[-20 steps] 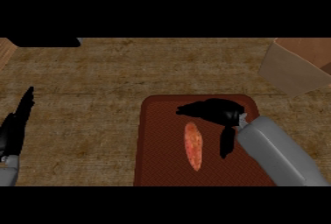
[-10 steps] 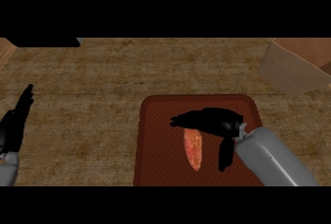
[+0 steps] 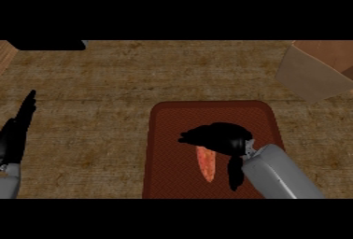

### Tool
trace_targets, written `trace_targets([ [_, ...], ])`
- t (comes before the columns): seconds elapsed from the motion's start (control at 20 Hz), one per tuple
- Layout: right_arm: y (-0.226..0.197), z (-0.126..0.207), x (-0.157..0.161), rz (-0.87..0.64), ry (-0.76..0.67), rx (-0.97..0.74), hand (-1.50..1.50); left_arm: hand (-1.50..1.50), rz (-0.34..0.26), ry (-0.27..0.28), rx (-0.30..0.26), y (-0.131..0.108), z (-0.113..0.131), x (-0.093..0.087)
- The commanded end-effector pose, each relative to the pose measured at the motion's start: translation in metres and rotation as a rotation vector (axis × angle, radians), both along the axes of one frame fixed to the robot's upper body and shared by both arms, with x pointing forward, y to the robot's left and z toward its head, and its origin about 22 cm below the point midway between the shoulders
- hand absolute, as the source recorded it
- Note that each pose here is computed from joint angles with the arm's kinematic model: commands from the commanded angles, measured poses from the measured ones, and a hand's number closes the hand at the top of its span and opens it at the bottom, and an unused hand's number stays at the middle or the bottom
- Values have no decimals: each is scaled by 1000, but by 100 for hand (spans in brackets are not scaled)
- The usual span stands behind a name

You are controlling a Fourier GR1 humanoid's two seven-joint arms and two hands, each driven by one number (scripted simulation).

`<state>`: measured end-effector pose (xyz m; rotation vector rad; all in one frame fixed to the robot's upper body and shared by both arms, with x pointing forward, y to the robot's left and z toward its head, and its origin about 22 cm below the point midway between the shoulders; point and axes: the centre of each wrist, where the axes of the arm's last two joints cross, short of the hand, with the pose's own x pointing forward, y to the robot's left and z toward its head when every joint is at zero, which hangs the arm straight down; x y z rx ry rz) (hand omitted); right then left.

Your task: Pick the sweet potato from the tray and place it in the cardboard box

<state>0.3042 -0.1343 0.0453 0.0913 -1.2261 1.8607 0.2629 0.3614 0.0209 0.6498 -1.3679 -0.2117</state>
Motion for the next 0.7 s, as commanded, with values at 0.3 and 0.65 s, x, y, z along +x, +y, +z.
trace_targets([
  [0.3,26,-29,-1,-59,-200,52,150,0,6,10,-10,4,6,5],
  [0.65,14,-37,-1,-97,-353,126,150,0,-2,8,-17,-26,-3,-1],
])
